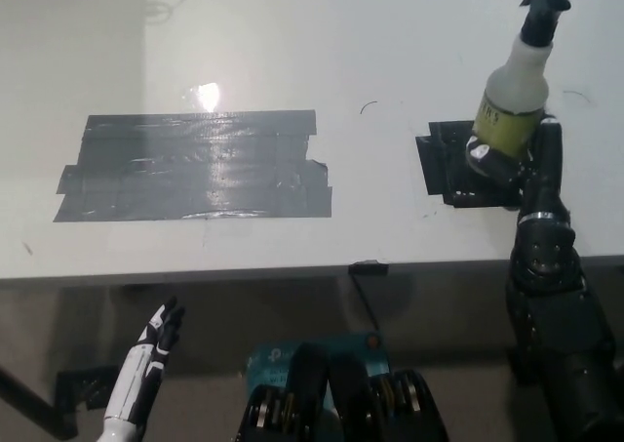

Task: A spray bottle is kept on the black marked spot on the table infront of the robot and the robot extends its right arm to pick it up and hands it to a person

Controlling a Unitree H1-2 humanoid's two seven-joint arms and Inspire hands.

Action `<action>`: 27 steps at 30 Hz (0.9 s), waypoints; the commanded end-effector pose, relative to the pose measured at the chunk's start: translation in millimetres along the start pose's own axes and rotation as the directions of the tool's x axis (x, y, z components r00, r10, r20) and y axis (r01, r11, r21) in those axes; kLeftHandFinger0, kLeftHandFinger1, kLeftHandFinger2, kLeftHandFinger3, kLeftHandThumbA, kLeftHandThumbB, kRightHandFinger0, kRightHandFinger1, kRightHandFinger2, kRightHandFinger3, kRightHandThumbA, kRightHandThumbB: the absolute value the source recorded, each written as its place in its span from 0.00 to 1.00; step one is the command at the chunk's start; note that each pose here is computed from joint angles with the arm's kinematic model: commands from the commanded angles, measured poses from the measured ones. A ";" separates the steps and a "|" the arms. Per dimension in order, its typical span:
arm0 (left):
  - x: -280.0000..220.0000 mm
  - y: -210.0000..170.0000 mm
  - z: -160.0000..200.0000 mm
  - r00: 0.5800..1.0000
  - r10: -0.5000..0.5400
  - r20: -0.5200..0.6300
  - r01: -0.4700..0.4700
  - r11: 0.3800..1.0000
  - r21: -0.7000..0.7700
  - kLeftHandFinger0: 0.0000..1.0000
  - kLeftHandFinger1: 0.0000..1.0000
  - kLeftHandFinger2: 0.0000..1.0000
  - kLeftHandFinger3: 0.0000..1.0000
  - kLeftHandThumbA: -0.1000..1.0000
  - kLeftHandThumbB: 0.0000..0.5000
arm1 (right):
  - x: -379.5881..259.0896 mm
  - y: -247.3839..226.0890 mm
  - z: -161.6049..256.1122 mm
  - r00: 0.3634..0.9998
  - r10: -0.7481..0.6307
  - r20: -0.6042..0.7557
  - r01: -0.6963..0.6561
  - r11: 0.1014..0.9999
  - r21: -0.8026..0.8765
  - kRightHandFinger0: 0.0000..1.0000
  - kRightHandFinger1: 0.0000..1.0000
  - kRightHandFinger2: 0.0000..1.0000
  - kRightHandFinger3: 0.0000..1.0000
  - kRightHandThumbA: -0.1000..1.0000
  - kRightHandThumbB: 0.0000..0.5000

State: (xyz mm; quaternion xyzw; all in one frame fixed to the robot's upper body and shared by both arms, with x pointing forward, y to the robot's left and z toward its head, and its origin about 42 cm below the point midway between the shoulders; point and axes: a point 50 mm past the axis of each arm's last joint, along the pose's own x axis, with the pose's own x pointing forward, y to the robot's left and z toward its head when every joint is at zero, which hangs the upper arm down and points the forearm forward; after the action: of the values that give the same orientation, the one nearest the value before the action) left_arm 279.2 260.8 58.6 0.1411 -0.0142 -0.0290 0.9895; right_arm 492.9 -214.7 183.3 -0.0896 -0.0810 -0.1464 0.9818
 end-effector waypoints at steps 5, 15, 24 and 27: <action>6.2 4.7 9.9 0.999 -0.001 0.052 0.000 1.000 0.022 1.00 1.00 1.00 1.00 1.00 1.00 | -3.4 26.4 98.7 0.939 0.043 0.340 -0.053 0.998 0.020 0.01 0.34 0.73 0.74 0.04 0.34; 6.4 3.5 10.0 0.999 -0.005 0.052 0.004 1.000 0.025 1.00 1.00 1.00 1.00 1.00 1.00 | -21.4 79.2 138.3 0.881 0.210 0.424 -0.185 0.978 -0.100 0.00 0.35 0.73 0.80 0.00 0.24; 8.5 3.4 12.9 0.998 0.002 0.056 -0.003 1.000 0.027 1.00 1.00 1.00 1.00 1.00 1.00 | -18.5 123.8 142.1 0.870 0.306 0.387 -0.270 0.952 -0.145 0.00 0.38 0.76 0.85 0.00 0.23; 8.8 3.5 12.8 0.998 -0.001 0.058 -0.001 1.000 0.029 1.00 1.00 1.00 1.00 1.00 1.00 | -18.4 133.0 141.9 0.875 0.320 0.363 -0.287 0.947 -0.144 0.00 0.38 0.77 0.86 0.00 0.22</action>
State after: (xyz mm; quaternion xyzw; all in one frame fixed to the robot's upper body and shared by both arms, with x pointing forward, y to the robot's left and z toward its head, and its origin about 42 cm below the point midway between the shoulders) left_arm 282.9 259.5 61.1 0.1456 -0.0187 -0.0314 0.9887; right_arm 488.9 -83.6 244.9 -0.1804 -0.1800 0.0118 0.9669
